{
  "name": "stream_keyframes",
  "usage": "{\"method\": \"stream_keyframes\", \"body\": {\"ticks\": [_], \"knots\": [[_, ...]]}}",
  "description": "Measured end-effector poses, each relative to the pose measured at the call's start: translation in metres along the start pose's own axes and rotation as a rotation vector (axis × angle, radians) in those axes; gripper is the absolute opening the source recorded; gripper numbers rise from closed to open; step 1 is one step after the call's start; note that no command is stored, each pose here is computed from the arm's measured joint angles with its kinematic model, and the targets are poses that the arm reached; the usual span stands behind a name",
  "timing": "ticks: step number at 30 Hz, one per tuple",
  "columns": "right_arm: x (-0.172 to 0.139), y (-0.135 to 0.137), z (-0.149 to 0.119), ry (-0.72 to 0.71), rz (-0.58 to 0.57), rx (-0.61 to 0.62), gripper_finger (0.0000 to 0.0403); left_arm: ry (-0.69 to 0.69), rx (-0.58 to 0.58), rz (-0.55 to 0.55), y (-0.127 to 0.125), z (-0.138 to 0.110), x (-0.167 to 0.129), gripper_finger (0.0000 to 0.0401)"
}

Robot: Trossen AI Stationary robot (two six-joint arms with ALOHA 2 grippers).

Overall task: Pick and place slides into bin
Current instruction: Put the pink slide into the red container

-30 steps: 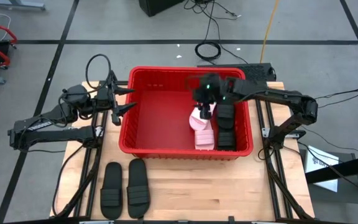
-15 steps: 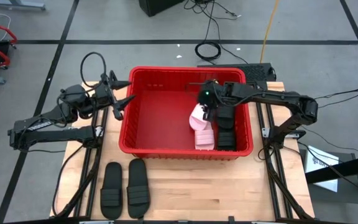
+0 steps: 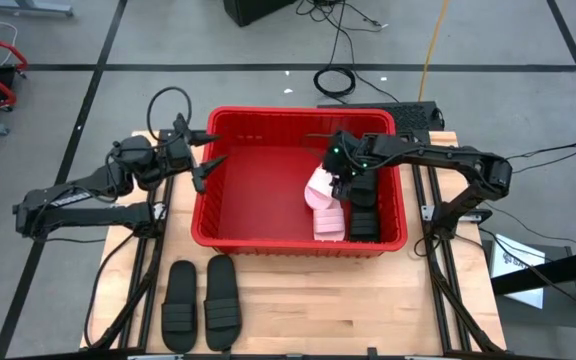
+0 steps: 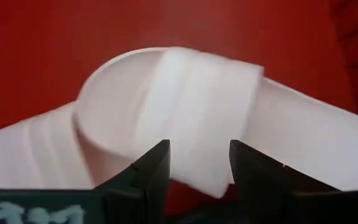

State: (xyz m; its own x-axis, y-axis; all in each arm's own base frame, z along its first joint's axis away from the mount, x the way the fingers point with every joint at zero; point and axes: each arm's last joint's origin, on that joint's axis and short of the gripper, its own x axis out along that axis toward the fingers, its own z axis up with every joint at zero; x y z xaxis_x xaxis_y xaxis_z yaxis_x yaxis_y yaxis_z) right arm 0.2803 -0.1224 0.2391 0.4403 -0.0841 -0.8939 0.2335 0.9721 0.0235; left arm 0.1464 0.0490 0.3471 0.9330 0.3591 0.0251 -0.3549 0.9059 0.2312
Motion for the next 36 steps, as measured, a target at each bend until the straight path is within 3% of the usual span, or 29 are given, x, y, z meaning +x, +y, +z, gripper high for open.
{"method": "stream_keyframes", "body": {"ticks": [7, 10, 13, 36], "knots": [[0.003, -0.020, -0.004, -0.038, -0.031, 0.048, 0.0155, -0.005, -0.001, 0.001, 0.000, 0.000, 0.003, 0.0250], [0.002, -0.025, -0.006, -0.045, 0.020, 0.064, 0.0155, -0.006, -0.005, 0.002, 0.000, 0.000, 0.003, 0.0250], [0.001, -0.026, -0.005, -0.073, 0.103, 0.068, 0.0155, -0.006, -0.007, 0.002, 0.000, 0.000, 0.003, 0.0250], [0.031, -0.030, -0.008, 0.016, 0.127, 0.062, 0.0145, 0.002, -0.015, -0.001, 0.000, -0.001, 0.003, 0.0250]]}}
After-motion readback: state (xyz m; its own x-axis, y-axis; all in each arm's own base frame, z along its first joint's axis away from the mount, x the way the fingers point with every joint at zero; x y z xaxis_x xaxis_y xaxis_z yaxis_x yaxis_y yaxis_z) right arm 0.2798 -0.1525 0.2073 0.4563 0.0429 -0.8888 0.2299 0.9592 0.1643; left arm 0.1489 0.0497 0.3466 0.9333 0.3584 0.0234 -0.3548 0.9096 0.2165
